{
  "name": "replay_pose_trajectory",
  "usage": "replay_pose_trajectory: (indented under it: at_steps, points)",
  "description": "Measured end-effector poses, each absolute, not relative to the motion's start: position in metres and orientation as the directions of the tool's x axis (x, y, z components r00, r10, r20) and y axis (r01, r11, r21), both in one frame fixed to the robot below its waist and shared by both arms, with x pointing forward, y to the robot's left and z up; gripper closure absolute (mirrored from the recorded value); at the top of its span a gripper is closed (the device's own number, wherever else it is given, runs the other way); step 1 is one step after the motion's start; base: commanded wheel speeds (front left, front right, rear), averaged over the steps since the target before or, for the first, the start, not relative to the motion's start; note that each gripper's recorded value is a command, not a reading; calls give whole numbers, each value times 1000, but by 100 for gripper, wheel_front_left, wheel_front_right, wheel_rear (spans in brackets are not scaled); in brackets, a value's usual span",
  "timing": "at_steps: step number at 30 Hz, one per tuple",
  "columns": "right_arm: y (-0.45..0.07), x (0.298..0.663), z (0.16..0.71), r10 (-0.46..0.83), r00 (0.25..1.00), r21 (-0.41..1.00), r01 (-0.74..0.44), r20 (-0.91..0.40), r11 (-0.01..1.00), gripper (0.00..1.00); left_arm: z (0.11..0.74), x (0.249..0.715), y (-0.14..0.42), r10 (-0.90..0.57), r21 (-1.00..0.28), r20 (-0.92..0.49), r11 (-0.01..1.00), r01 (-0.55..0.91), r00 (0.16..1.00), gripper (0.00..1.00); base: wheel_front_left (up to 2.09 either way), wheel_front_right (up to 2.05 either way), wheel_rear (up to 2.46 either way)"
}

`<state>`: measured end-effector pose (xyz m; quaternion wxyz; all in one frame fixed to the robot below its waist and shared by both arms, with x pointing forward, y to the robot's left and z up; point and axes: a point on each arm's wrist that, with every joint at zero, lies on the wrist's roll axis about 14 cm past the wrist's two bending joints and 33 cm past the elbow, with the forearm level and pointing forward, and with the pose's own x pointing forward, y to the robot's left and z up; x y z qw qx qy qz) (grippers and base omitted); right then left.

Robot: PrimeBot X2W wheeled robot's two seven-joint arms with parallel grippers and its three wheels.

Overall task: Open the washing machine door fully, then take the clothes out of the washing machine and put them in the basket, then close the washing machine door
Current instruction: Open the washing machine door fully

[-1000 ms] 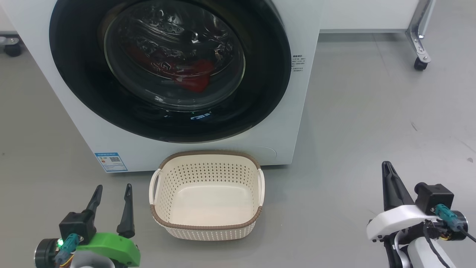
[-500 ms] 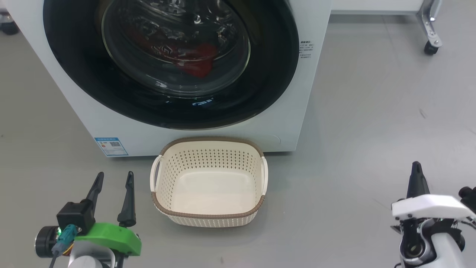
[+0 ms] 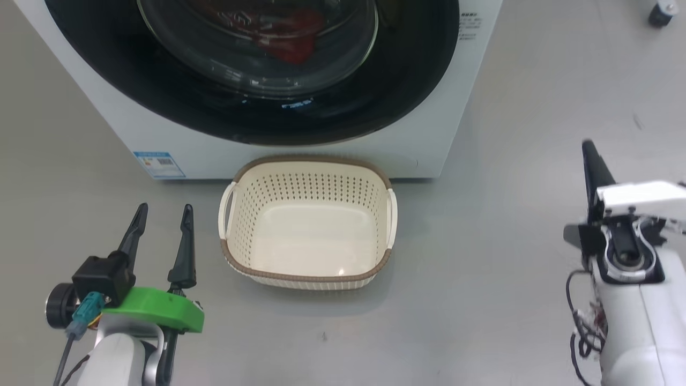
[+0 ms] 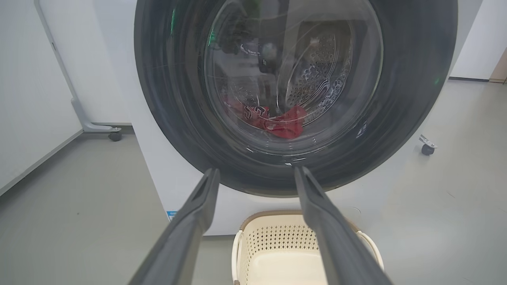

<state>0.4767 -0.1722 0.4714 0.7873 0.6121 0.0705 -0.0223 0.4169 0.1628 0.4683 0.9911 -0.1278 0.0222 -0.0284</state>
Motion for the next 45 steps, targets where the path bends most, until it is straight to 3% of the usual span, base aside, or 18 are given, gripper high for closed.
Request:
replay_pose_trajectory:
  at_steps: [20, 34, 45]
  points:
    - [-94, 596, 511, 350, 936, 999, 0, -15, 44, 100, 436, 455, 172, -46, -258, -89, 966, 21, 995, 0, 0, 0, 0]
    - [-69, 643, 520, 478, 878, 999, -15, -10, 49, 100, 421, 459, 184, -26, -242, -125, 970, -5, 992, 0, 0, 0, 0]
    - [-46, 653, 513, 586, 808, 996, 6, -58, 90, 100, 412, 457, 194, -1, -227, -150, 973, -34, 989, 0, 0, 0, 0]
